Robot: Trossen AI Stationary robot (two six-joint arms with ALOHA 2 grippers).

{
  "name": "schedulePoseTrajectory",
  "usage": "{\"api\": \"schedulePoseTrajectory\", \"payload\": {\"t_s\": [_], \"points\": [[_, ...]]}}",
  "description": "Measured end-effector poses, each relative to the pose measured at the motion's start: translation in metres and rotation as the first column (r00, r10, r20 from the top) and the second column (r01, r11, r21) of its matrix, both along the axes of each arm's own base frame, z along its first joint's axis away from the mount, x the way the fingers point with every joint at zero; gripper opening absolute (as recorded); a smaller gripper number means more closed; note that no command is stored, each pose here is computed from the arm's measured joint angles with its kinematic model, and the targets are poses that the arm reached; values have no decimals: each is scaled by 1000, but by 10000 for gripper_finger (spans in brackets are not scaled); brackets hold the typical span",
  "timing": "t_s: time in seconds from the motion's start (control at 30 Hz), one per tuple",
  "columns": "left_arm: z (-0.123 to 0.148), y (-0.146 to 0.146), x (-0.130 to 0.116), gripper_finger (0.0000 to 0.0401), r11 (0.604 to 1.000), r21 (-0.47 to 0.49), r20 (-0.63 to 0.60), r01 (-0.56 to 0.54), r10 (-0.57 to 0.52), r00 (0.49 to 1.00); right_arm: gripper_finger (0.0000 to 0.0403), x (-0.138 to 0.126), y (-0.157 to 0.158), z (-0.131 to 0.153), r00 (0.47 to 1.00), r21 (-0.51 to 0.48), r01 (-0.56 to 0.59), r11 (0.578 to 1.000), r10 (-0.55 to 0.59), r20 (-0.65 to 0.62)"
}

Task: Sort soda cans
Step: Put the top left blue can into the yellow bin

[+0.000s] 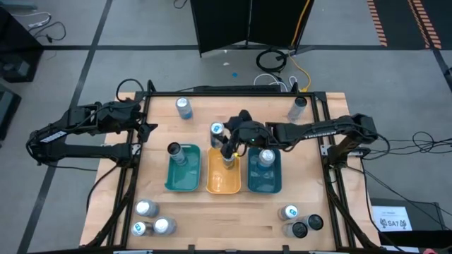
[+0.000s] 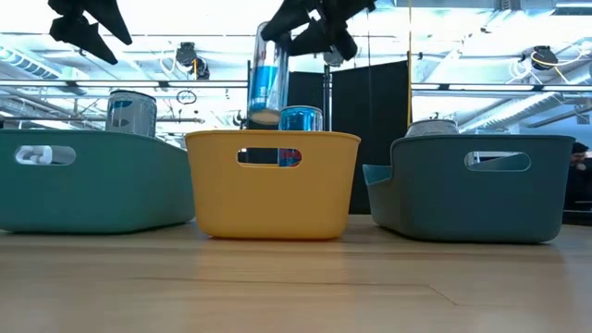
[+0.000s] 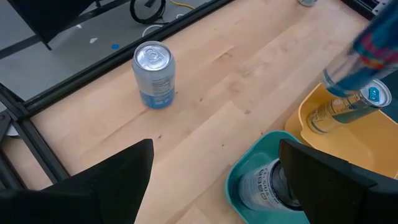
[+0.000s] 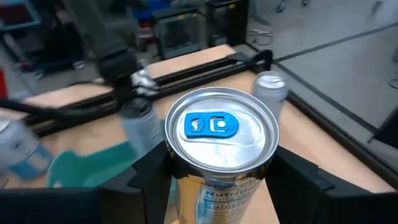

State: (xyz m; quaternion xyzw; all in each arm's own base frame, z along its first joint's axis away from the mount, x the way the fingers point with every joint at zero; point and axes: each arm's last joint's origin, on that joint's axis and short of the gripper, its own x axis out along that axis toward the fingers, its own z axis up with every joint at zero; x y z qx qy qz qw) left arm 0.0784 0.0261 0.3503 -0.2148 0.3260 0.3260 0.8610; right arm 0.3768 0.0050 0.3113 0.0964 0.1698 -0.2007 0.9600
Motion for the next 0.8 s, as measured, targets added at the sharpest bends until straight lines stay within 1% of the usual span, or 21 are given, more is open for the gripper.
{"api": "schedulePoseTrajectory", "payload": {"t_s": [0.1, 0.17, 0.3, 0.43, 0.5, 0.6, 0.73, 0.8], "points": [[0, 0, 0, 354, 1000, -1, 1, 0, 0, 1000, 203, 3, 5, -2, 997, 9, -75, 997, 75, -3], [0, 0, 0, 354, 1000, -1, 3, 2, -2, 1000, 203, 4, 7, -6, 996, 11, -80, 997, 80, -25], [1, 0, 1, 354, 1000, 0, 11, 1, -1, 1000, 203, 4, 7, -6, 996, -6, -89, 996, 89, -26], [1, 0, 1, 354, 1000, -1, 11, 1, -1, 1000, 203, 3, 7, -9, 985, -28, -154, 988, 152, -79], [1, 0, 1, 354, 1000, -1, 10, 2, -2, 1000, 203, 4, 7, -12, 982, -39, -164, 986, 159, -97], [1, 0, 1, 354, 1000, -1, 10, 3, -2, 1000, 203, 9, 7, -20, 977, -43, -182, 982, 175, -123], [1, 0, 1, 354, 1000, -1, 9, 3, -3, 1000, 203, 21, 7, -44, 967, -28, -190, 981, 182, -176], [0, 0, 1, 354, 1000, -1, 7, 3, -3, 1000, 203, 25, 8, -49, 969, -23, -187, 982, 181, -169]]}}
